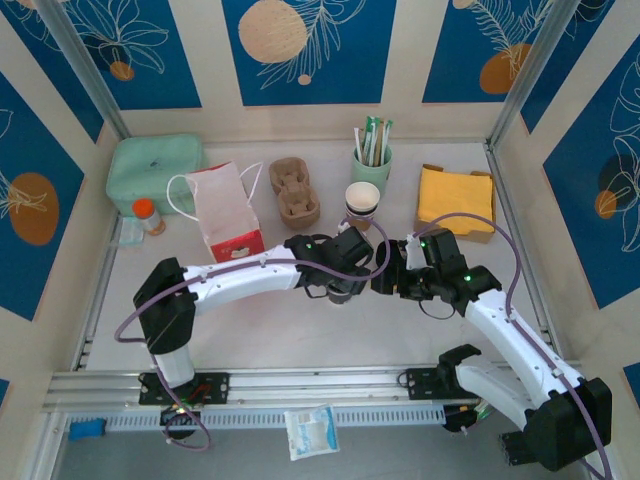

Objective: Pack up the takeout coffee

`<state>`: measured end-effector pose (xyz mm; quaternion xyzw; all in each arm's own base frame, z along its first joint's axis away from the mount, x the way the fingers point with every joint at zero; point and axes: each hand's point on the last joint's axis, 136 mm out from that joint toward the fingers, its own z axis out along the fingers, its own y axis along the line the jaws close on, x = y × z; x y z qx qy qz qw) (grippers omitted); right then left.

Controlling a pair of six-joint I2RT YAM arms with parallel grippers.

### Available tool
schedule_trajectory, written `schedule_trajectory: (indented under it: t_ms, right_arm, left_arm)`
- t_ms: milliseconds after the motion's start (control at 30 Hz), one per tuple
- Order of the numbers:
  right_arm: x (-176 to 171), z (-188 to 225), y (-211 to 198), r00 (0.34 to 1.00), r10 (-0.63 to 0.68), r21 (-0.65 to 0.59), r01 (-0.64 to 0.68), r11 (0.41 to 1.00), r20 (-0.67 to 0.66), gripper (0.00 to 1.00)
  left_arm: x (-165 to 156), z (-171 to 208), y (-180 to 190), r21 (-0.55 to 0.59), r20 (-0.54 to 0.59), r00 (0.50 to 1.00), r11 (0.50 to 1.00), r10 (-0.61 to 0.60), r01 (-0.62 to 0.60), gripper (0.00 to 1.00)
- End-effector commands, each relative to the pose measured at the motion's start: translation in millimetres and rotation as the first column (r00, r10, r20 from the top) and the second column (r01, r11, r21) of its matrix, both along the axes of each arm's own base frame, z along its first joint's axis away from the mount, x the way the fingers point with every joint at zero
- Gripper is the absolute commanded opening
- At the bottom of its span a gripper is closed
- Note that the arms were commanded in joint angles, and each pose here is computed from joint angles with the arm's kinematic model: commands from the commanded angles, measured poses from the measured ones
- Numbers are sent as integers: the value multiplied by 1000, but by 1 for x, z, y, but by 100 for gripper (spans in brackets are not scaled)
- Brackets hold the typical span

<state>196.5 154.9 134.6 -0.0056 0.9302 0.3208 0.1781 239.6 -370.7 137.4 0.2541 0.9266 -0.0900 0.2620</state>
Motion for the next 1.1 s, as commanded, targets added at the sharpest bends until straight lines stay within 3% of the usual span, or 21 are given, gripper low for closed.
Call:
schedule_trajectory:
  t_ms: [0,133,200,800,1067]
  right_arm:
    - [1,7,-1,1000,12,0,-12,1000,27,66]
    - [1,8,-1,1000,9,1,-9,1000,30,66]
    - [1,9,-1,1000,6,4,-6,1000,29,66]
    - [2,24,2,999,1,35,-3,999,43,66]
    - [5,34,4,999,1,42,-3,999,38,66]
  left_arm:
    - [-6,3,-2,-10,-10,1000,1000,-11,11,88]
    - [-6,14,-5,-40,-2,1000,999,-10,10,93]
    - [-6,20,-8,-58,1,1000,998,-15,16,100]
    - [12,64,-10,-161,52,998,987,21,-12,99]
    - [24,83,17,-205,56,994,975,97,-84,99]
